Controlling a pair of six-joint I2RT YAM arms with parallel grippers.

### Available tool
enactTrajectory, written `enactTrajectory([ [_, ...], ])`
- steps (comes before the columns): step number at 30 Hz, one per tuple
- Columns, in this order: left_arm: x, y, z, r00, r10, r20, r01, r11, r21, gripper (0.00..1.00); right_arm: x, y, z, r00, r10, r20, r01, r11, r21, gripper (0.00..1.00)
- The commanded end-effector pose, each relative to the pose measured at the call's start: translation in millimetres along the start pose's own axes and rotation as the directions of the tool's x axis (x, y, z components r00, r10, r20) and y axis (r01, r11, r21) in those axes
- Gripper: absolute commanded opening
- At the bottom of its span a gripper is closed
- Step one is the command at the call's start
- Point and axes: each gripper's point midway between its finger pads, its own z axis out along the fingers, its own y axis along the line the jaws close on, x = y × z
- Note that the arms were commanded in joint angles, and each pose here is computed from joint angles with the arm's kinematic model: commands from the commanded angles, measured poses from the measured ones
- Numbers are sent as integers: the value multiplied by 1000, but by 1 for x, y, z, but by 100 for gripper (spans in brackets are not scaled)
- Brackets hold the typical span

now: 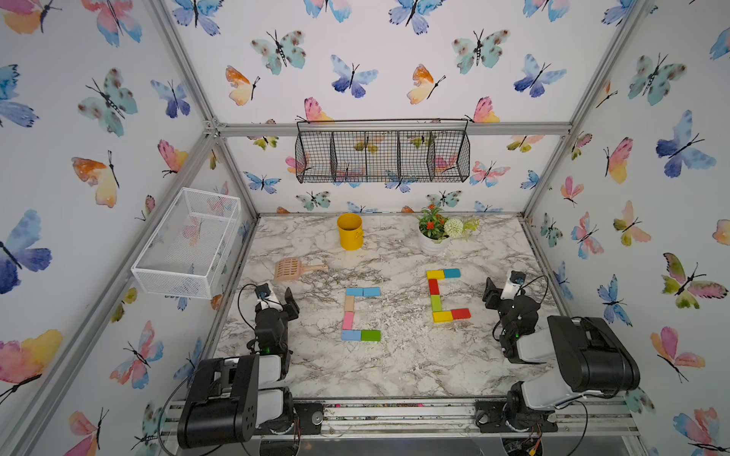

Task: Assemble the letter c with building blocks
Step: Reset both arms

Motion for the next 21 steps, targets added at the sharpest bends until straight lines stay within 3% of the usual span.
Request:
enactTrajectory([
  [1, -19, -19, 4, 992, 70, 101, -75, 996, 50, 66, -17, 6, 3, 999, -21, 36, 22, 999, -37, 68],
  [4, -10, -29, 19, 993, 119, 13, -120, 991, 65, 66, -22, 14, 11, 997, -34, 71, 39, 996, -75, 71],
  [7, -12, -29, 23, 993, 120, 13, -120, 991, 52, 67, -13, 13, 18, 999, -42, -13, 41, 997, -72, 72],
  [10, -11, -23, 23, 994, 106, 3, -106, 994, 19, 70, -17, 14, 16, 999, -40, 32, 42, 996, -75, 83],
  [11, -11, -23, 23, 994, 106, 0, -106, 994, 19, 72, -18, 14, 16, 999, -40, 33, 42, 996, -75, 99],
  [12, -11, -23, 24, 994, 106, -1, -106, 994, 19, 77, -17, 14, 16, 999, -42, 21, 43, 996, -78, 99],
  [13, -11, -23, 24, 994, 105, 0, -105, 994, 19, 93, -16, 14, 17, 999, -44, 11, 45, 996, -78, 99],
  [14, -11, -23, 24, 994, 106, -2, -106, 994, 20, 99, -15, 14, 17, 999, -44, 1, 44, 996, -75, 99],
  [21, -11, -23, 24, 995, 104, -2, -104, 994, 20, 98, -14, 20, 19, 998, -61, 0, 60, 992, -112, 100],
])
